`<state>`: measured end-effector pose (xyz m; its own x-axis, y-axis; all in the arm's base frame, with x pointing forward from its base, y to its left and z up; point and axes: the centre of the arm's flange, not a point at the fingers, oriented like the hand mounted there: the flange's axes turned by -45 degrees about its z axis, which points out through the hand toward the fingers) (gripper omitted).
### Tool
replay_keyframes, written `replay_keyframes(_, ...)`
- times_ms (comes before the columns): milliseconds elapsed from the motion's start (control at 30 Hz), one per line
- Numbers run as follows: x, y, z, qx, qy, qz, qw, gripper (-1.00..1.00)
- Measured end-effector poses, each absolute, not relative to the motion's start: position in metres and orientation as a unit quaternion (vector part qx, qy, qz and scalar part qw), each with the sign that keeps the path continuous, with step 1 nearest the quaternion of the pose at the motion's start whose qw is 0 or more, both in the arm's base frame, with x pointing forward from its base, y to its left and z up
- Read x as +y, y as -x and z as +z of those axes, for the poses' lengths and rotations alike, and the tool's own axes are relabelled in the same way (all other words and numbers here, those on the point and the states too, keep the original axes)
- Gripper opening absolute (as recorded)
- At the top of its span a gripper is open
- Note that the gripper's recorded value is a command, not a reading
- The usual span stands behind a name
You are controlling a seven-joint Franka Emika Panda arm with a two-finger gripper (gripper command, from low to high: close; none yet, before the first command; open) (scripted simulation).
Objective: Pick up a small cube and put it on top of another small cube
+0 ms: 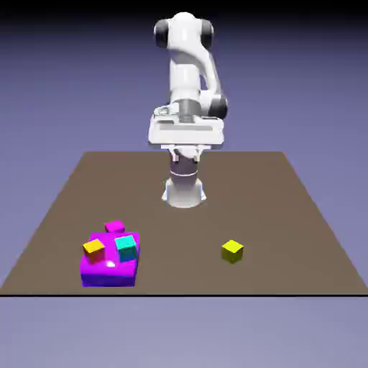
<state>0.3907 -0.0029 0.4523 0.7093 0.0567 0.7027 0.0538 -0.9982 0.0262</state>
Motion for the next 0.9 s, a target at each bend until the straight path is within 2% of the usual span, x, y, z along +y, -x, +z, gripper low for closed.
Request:
replay_keyframes(467,-0.08,-0.394,0.36,0.085,-0.955,0.281,-0.04,0.0)
replay_keyframes(900,-0.141,-0.366,0.268,0.146,-0.969,0.191,-0.059,0.0)
